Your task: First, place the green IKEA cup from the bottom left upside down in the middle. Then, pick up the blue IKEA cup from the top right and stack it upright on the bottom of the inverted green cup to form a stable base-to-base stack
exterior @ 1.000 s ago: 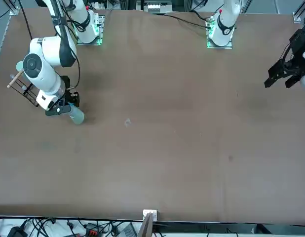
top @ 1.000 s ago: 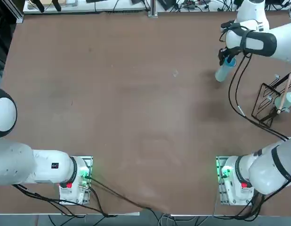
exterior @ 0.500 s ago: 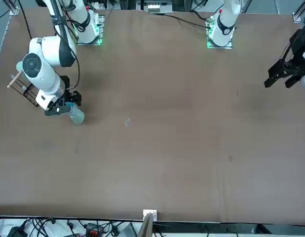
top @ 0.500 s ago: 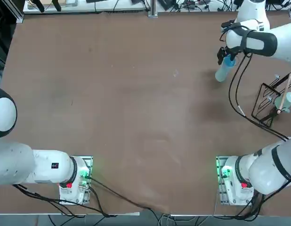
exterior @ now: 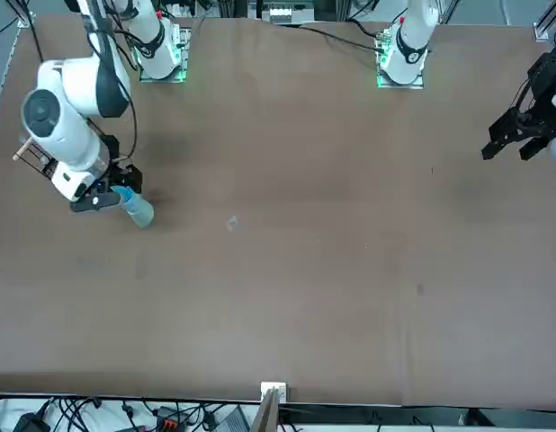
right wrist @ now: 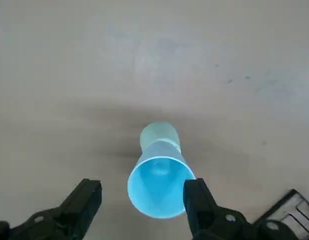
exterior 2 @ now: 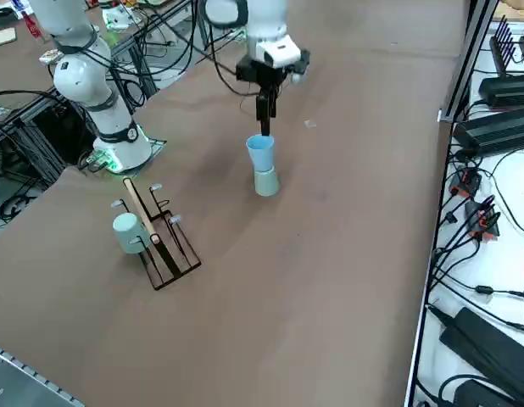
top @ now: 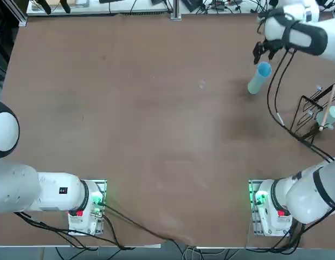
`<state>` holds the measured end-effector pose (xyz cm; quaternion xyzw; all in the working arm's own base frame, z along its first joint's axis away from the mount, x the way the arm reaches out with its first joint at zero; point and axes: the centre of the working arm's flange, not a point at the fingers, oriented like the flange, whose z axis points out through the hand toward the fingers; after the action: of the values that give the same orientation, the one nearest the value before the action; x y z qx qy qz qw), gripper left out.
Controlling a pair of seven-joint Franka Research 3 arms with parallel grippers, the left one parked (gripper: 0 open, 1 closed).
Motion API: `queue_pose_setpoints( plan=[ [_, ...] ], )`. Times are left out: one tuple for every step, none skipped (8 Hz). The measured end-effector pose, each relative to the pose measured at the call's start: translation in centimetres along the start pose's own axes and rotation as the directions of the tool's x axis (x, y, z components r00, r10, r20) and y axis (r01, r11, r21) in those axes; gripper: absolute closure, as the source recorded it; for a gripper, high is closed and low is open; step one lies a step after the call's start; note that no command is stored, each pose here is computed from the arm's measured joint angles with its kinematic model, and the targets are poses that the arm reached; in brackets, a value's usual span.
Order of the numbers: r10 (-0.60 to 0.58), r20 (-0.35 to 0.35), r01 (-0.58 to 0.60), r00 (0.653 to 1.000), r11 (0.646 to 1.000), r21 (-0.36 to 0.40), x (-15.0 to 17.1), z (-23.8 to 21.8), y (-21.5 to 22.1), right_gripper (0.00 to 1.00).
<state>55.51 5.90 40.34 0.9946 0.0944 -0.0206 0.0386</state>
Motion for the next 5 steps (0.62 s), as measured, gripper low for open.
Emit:
queue_pose_setpoints(
  plan=[
    [0.004,-0.010,-0.004,1.000,1.000,0.001,0.4,-2.2,0.2,0.00],
    [0.008,-0.021,-0.008,1.000,1.000,0.005,0.6,-4.3,0.4,0.00],
    [0.022,-0.030,-0.022,0.999,1.000,0.010,0.6,-6.2,0.5,0.00],
    [0.063,-0.038,-0.063,0.997,0.998,0.018,0.4,-8.0,0.6,0.00],
    [0.108,-0.052,-0.107,0.993,0.994,0.029,0.1,-9.9,0.4,0.00]
  ],
)
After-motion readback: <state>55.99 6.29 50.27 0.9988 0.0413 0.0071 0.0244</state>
